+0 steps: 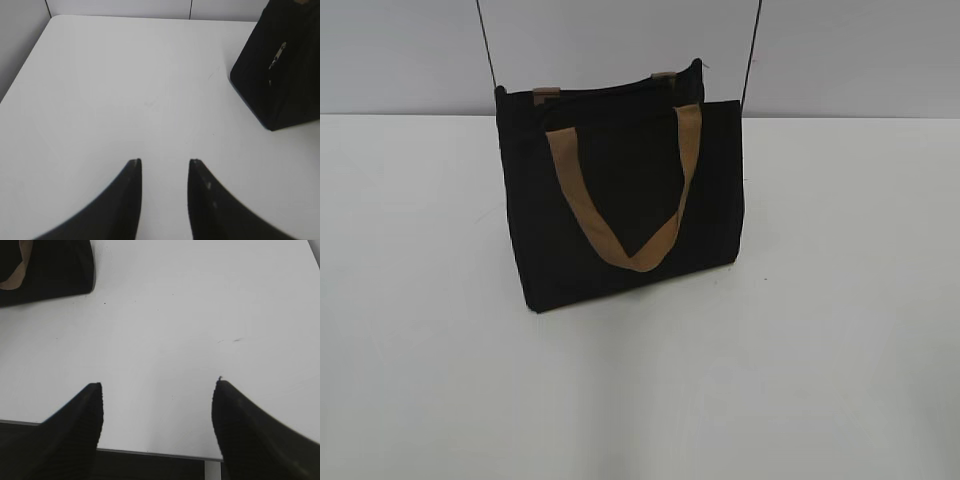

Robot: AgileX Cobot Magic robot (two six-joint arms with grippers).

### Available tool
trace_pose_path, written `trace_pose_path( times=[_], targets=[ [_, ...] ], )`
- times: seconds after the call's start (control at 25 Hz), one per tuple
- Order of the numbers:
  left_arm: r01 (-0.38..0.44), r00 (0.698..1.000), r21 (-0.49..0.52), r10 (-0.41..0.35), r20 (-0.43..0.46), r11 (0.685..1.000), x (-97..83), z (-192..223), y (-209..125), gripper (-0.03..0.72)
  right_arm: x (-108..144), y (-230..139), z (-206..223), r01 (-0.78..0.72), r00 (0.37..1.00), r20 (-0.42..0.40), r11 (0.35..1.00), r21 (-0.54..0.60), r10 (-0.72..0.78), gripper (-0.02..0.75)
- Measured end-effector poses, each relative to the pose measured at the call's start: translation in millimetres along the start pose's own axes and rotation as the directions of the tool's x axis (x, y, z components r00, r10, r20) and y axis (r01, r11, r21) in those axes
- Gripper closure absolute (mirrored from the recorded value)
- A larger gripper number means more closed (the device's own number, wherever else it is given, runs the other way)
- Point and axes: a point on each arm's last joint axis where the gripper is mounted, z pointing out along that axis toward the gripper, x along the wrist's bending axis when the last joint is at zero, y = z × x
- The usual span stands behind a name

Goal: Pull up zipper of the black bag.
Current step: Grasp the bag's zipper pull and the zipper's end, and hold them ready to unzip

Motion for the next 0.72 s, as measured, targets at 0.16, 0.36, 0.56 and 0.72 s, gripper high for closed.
trace_pose_path(
  times=[0.16,0.36,0.56,0.72],
  targets=[
    [0.0,1.0,0.0,0.0,0.0,1.0,0.0,0.0,0.0,0.45,0.0,0.0,0.0,0.0,1.0,0.0,1.0,0.0,0.0,0.223],
    [0.0,1.0,0.0,0.0,0.0,1.0,0.0,0.0,0.0,0.45,0.0,0.0,0.0,0.0,1.0,0.0,1.0,0.0,0.0,0.223],
    [0.0,1.0,0.0,0.0,0.0,1.0,0.0,0.0,0.0,0.45,0.0,0.0,0.0,0.0,1.0,0.0,1.0,0.0,0.0,0.223],
    [0.0,1.0,0.0,0.0,0.0,1.0,0.0,0.0,0.0,0.449,0.1,0.0,0.0,0.0,1.0,-0.001,1.0,0.0,0.0,0.223]
  ],
)
